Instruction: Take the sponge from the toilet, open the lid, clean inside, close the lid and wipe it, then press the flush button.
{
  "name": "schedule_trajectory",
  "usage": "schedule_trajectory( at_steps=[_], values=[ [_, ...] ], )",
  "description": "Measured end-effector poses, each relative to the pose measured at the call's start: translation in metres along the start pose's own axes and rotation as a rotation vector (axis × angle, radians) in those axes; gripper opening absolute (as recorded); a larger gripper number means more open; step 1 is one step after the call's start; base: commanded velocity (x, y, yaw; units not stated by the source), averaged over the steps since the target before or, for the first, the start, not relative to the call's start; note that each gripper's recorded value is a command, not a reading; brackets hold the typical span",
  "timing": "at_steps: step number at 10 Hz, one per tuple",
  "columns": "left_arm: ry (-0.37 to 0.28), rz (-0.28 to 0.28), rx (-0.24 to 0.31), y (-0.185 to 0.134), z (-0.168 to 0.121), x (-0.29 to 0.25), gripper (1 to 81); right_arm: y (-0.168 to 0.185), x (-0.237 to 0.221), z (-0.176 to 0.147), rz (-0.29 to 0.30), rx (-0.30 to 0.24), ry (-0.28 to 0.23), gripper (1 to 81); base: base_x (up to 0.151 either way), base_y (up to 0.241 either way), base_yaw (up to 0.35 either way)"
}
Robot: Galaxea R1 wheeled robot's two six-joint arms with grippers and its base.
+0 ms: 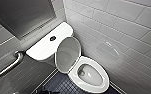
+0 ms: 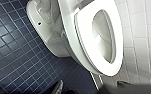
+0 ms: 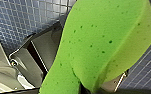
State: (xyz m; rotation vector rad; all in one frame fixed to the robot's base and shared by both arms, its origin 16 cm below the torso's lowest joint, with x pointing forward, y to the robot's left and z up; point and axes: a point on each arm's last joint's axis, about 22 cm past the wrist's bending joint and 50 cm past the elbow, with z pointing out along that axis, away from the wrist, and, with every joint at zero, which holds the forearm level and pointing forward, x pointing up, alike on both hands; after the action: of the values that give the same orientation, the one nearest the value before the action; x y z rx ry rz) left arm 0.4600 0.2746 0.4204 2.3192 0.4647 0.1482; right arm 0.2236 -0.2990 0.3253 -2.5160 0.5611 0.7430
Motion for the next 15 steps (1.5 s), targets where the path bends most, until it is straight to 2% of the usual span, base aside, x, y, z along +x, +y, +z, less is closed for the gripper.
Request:
schedule_trajectory(
  at_steps=[1, 3, 4, 6, 7, 8, 11, 15],
  values=[
    [0.011, -0.029, -0.002, 0.004, -0.001, 0.011, 81.1, 0.006, -0.009, 0.016, 0.007, 0.007, 0.007, 1.0, 0.000, 0.000, 0.000],
    [0.032, -0.049, -0.011, 0.012, -0.004, 0.031, 81.1, 0.019, -0.043, 0.054, 0.008, 0.043, 0.035, 1.0, 0.000, 0.000, 0.000],
    [0.045, -0.067, -0.008, 0.013, -0.008, 0.042, 81.1, 0.033, -0.065, 0.064, 0.009, 0.051, 0.047, 1.0, 0.000, 0.000, 0.000],
    [0.076, -0.153, -0.021, 0.022, -0.012, 0.065, 81.1, 0.071, -0.095, 0.069, 0.005, 0.056, 0.115, 1.0, 0.000, 0.000, 0.000],
    [0.081, -0.179, -0.026, 0.025, -0.013, 0.071, 81.1, 0.077, -0.103, 0.071, 0.000, 0.062, 0.132, 1.0, 0.000, 0.000, 0.000],
    [0.093, -0.187, -0.036, 0.032, -0.014, 0.084, 81.1, 0.084, -0.125, 0.080, -0.019, 0.091, 0.169, 1.0, 0.000, 0.000, 0.000],
    [0.140, -0.192, -0.078, 0.060, -0.013, 0.129, 81.1, 0.073, -0.192, 0.100, -0.040, 0.169, 0.165, 1.0, 0.000, 0.000, 0.000],
    [0.161, -0.199, -0.068, 0.061, -0.001, 0.157, 81.1, 0.071, -0.203, 0.099, -0.055, 0.200, 0.187, 1.0, 0.000, 0.000, 0.000]
  ],
)
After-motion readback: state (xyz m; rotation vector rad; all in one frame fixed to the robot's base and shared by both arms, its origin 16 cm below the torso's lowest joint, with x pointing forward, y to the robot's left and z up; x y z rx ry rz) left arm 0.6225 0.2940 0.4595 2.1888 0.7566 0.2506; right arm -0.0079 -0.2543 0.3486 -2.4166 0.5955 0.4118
